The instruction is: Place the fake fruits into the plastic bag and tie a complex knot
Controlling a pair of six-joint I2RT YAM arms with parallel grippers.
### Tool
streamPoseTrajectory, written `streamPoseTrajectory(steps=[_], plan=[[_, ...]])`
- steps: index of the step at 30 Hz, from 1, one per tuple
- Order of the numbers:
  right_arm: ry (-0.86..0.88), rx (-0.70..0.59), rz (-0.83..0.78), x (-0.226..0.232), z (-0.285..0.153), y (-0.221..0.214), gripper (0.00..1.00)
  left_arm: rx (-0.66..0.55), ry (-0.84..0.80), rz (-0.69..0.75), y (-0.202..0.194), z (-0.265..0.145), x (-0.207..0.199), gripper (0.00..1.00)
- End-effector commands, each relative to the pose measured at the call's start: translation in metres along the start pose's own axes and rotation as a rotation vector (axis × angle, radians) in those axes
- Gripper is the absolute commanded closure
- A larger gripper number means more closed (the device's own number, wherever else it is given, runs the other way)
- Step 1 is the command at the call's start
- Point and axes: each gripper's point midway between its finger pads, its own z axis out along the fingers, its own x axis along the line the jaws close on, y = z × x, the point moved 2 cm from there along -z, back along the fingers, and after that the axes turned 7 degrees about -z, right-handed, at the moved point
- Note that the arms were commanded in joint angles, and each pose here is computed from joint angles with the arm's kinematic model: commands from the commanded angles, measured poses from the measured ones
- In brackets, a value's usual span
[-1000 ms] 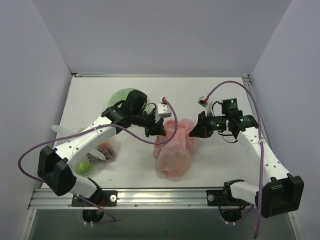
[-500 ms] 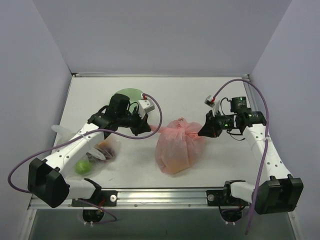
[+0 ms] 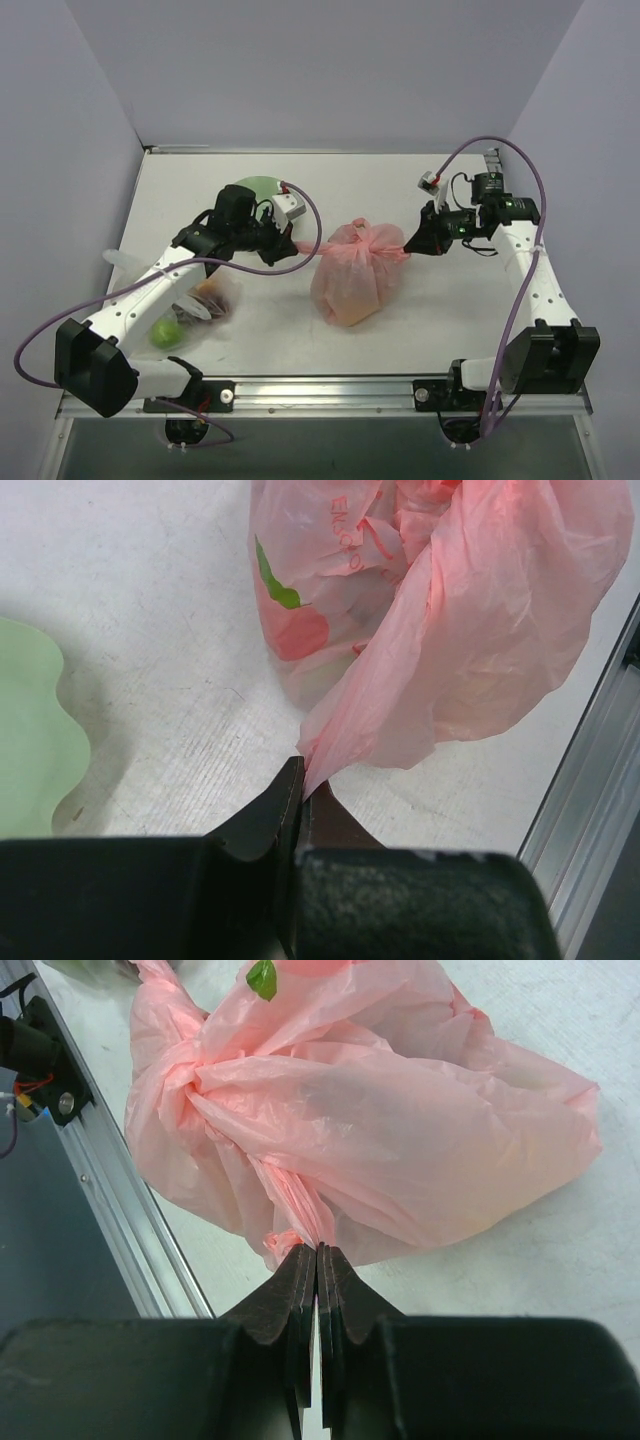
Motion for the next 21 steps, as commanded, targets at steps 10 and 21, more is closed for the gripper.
streamPoseTrajectory(steps=[10,21], plan=[[0.118,0.171,0.05,0.022,0.021,-0.027,0.93,0.0,-0.15,0.058,0.01,0.002,-0.019,0.83],[-0.003,0.294,-0.001,0.02,0.007,-0.021,0.29,-0.089,-0.154,0.278,0.046,-0.017,-0.022,0.02]])
